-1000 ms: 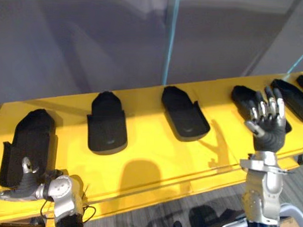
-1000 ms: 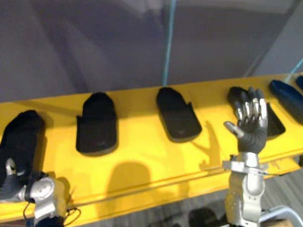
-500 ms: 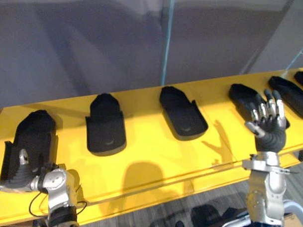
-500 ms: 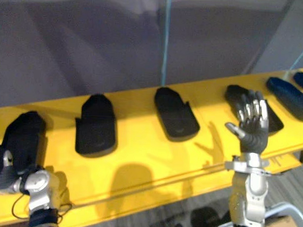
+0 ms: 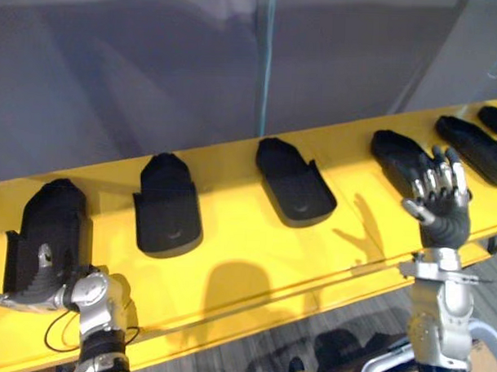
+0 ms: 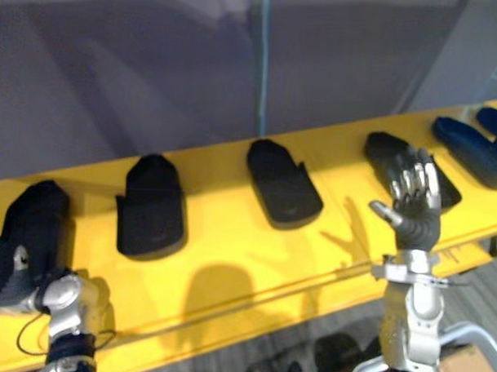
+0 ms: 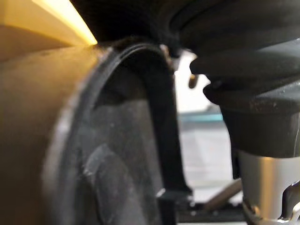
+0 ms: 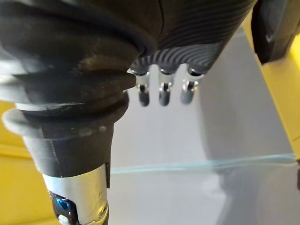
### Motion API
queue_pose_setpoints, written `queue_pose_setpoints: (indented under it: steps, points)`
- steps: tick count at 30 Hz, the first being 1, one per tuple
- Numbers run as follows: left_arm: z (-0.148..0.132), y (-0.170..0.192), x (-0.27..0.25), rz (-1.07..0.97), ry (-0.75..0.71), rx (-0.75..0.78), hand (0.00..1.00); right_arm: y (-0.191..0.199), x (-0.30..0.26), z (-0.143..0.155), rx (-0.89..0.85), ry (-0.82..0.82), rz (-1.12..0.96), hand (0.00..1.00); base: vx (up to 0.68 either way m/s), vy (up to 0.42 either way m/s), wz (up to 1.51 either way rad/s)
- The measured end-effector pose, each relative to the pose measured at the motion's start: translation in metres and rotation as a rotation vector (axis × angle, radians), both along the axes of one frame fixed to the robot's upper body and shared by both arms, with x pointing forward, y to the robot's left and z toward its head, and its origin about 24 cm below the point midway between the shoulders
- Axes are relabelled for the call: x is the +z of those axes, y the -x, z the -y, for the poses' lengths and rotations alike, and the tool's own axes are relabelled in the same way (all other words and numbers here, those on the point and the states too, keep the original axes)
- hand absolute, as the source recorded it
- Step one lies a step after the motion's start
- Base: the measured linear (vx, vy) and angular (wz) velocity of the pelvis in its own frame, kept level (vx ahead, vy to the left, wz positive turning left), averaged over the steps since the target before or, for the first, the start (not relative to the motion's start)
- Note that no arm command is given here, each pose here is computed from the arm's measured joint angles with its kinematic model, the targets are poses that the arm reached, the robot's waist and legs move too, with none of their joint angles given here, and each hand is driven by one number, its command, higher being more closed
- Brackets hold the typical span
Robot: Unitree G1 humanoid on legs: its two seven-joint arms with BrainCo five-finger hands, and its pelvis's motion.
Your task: Walk over and take plastic housings, then place them on the shelf
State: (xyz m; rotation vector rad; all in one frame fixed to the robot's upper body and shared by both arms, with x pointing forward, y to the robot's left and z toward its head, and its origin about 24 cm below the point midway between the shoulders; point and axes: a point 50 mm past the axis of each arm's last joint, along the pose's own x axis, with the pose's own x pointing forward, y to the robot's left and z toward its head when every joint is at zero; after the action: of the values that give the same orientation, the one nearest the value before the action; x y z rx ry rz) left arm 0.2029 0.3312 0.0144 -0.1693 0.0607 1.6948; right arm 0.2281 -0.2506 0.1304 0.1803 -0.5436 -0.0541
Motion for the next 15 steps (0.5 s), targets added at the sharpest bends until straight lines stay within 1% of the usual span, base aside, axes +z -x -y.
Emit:
queue_pose_setpoints:
  steps: [10,15]
  points:
    - [-0.0048,-0.0005,0.002,-0.005,-0.01,0.005,0.0,0.0005,0.0001,0.0003,0.005,-0.014,0.002,0.0,-0.02,-0.009,0.0]
    - [-0.0099,0.0041,0.0025,0.003,-0.003,0.04,0.0,0.0024,-0.0021,0.0009,0.002,-0.014,-0.009,0.0,0.0,0.0,0.0]
